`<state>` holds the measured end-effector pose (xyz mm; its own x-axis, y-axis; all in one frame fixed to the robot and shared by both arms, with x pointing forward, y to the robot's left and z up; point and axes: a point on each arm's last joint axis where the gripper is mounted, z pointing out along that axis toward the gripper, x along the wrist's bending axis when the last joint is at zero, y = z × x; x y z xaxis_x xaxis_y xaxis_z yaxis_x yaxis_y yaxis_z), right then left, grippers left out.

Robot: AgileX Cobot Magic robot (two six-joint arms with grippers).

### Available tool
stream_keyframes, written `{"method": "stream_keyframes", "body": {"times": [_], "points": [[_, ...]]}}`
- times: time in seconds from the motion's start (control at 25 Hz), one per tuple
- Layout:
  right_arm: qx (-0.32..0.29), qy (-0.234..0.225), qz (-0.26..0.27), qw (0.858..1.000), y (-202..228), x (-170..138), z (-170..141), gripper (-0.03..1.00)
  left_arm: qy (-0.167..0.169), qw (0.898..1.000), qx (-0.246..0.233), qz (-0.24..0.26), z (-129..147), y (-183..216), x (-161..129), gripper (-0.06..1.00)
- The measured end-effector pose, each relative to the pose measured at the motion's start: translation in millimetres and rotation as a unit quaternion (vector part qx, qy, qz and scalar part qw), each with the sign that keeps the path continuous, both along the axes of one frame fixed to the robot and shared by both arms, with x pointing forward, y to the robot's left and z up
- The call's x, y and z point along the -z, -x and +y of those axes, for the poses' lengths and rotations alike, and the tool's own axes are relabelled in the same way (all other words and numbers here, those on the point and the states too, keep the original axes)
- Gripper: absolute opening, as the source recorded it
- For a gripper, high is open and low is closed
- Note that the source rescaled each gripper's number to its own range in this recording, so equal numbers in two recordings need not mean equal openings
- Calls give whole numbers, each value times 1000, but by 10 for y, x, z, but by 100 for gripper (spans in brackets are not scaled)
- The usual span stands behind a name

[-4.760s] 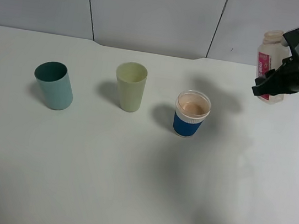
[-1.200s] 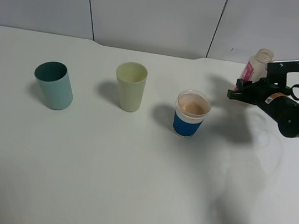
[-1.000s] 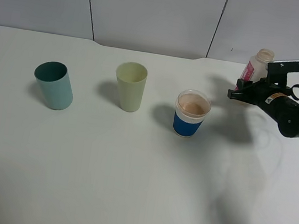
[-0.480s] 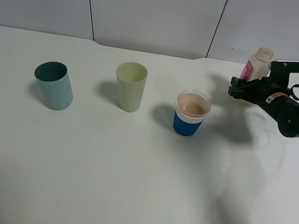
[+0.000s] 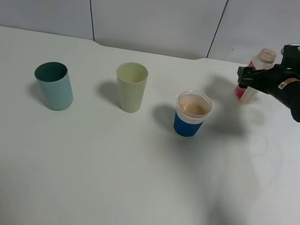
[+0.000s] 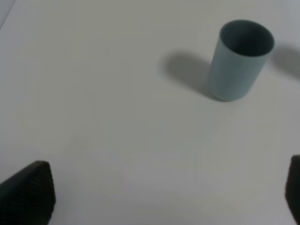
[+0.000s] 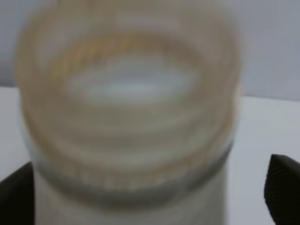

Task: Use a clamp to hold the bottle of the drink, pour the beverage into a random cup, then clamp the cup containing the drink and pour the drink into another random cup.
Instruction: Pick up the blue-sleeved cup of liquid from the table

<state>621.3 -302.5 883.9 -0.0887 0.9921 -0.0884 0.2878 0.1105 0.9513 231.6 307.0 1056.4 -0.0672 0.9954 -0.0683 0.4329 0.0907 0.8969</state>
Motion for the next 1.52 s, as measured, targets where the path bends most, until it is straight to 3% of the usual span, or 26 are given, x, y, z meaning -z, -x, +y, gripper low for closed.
{"method": "stream_keyframes", "body": {"times": [0.28, 0.8, 1.12, 1.16, 1.32, 1.52], "points": [[14, 44, 27, 999, 50, -290, -49, 96, 0, 1000, 0, 0, 0, 0, 0, 100], [6, 108, -7, 994, 117, -716, -65, 97, 0, 1000, 0, 0, 0, 0, 0, 100], [2, 101, -28, 995, 170, -943, 50, 97, 0, 1000, 0, 0, 0, 0, 0, 100], [11, 92, -36, 995, 235, -1128, 89, 97, 0, 1000, 0, 0, 0, 0, 0, 100], [15, 91, -38, 995, 303, -1279, 82, 97, 0, 1000, 0, 0, 0, 0, 0, 100], [34, 56, -27, 997, 460, -1524, 62, 97, 0, 1000, 0, 0, 0, 0, 0, 100]]}}
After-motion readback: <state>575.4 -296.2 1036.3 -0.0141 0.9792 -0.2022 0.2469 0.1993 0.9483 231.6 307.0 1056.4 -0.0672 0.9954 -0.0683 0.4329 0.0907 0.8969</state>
